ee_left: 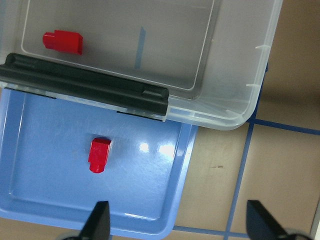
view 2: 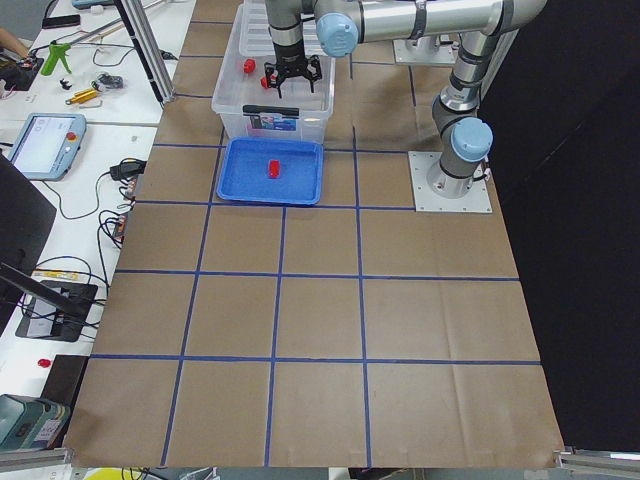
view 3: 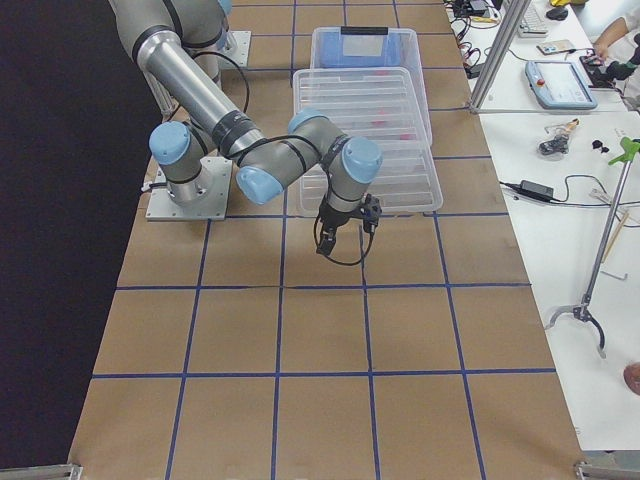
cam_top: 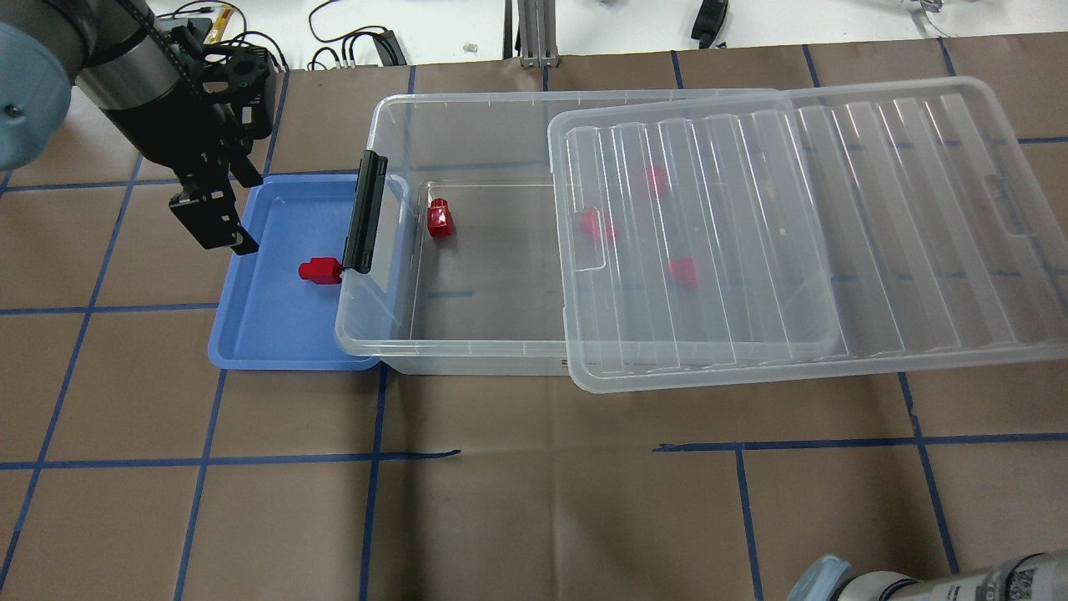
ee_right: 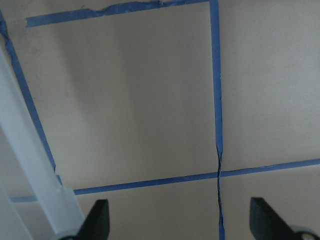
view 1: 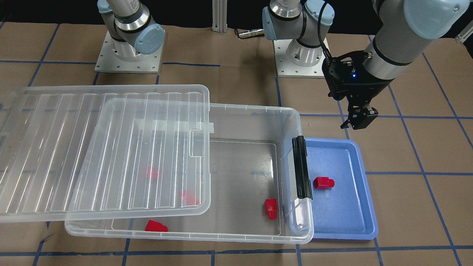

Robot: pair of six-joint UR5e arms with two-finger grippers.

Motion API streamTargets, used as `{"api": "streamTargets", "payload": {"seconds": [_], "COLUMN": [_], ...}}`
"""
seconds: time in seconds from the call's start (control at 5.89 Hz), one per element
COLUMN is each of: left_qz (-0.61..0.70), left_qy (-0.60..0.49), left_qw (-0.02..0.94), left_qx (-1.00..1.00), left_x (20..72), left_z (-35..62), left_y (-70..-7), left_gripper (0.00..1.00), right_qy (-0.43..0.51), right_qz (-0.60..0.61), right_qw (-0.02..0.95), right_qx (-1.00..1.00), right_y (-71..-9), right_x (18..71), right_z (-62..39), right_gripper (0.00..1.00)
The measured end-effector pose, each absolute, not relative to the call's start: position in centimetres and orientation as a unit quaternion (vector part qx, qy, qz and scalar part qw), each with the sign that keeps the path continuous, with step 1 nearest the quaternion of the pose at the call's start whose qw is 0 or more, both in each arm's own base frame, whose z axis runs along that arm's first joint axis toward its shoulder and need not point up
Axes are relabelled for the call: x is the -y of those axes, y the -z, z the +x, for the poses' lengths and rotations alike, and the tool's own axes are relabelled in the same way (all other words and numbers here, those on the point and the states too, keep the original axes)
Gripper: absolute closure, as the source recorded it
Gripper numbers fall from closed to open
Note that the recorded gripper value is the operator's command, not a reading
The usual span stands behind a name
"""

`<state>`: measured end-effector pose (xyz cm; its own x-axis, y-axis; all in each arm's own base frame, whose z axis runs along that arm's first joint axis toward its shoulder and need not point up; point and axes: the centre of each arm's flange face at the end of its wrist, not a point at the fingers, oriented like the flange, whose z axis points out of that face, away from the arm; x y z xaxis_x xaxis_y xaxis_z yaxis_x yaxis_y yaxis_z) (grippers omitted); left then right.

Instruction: Place red block in blue tray from box

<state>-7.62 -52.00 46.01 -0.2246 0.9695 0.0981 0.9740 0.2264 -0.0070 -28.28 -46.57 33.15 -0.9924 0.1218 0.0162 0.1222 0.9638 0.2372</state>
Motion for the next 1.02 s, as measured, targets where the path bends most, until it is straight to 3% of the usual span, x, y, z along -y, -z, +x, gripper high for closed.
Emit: {"api": "streamTargets", "payload": {"seconds": [0.34,1.02], "left_qz": [-0.510,-0.159], "left_qy": [0.026,0.004], "left_qw": [0.029,0.017], "left_qx": [0.859,0.987], "left_x": [51.1,50.4], "left_z": [-8.1,-9.5], "left_y": [-47.4,-49.7], "left_gripper": [0.04,0.02], "right_qy": [0.118,0.113], "right_qz": [-0.063,-0.042], "right_qw": [-0.010,-0.016], "right_qx": [0.991,0.993], "right_y": [-32.9,-32.9], "right_x": [46.4,47.7], "right_z": [-27.6,-23.8], "right_gripper": [0.00,0.00]}}
